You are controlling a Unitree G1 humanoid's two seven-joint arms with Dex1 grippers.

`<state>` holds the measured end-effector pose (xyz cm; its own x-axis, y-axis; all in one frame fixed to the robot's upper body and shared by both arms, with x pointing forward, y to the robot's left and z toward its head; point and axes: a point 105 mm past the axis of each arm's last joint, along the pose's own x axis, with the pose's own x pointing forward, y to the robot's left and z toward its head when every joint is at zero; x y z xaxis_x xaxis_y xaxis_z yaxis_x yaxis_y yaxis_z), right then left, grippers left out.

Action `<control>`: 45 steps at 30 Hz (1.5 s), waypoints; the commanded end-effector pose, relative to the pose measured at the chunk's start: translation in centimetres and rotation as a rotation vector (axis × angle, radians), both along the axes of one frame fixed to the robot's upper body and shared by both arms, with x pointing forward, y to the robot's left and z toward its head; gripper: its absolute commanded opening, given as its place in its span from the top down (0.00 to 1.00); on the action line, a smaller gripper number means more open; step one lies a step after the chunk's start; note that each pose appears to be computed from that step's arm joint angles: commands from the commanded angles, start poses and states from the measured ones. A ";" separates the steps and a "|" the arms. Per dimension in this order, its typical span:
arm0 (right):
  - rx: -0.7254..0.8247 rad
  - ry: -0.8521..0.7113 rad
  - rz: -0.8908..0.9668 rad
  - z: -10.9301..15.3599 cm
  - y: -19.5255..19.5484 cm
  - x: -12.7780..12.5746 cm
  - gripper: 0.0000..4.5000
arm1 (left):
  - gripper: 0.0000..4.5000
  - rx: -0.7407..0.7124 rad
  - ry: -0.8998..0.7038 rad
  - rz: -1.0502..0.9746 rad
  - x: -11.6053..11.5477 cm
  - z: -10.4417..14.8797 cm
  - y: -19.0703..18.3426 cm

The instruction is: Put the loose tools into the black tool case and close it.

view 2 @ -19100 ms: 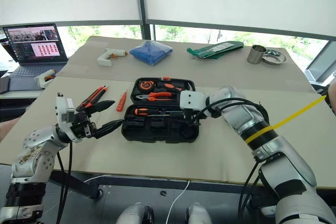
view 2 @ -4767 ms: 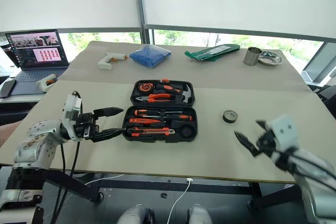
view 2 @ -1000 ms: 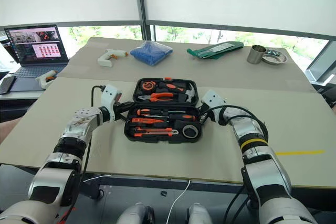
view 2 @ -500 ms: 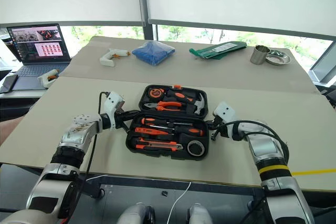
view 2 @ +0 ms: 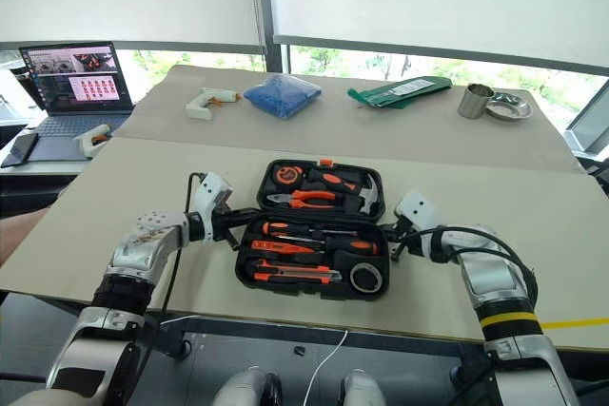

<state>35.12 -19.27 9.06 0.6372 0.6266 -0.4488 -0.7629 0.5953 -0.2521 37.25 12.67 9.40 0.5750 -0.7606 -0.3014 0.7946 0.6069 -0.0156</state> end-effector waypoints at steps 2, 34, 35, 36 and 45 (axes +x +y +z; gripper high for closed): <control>0.030 0.020 0.033 0.1 0.3 -0.8 1.00 | 0.99 -0.015 -0.010 -0.035 -0.5 0.2 -1.8; 0.078 0.458 -0.521 6.0 -0.8 5.5 0.00 | 0.09 0.022 0.270 0.264 5.7 6.1 1.2; 0.078 0.463 -0.524 5.8 -0.8 5.5 0.00 | 0.12 0.029 0.266 0.267 5.7 5.9 1.3; 0.077 0.462 -0.529 5.7 -0.8 5.6 0.12 | 0.16 0.028 0.260 0.273 5.8 5.8 1.3; 0.133 0.522 -0.546 4.7 -0.5 5.5 0.78 | 0.86 -0.029 0.288 0.270 5.8 5.1 0.9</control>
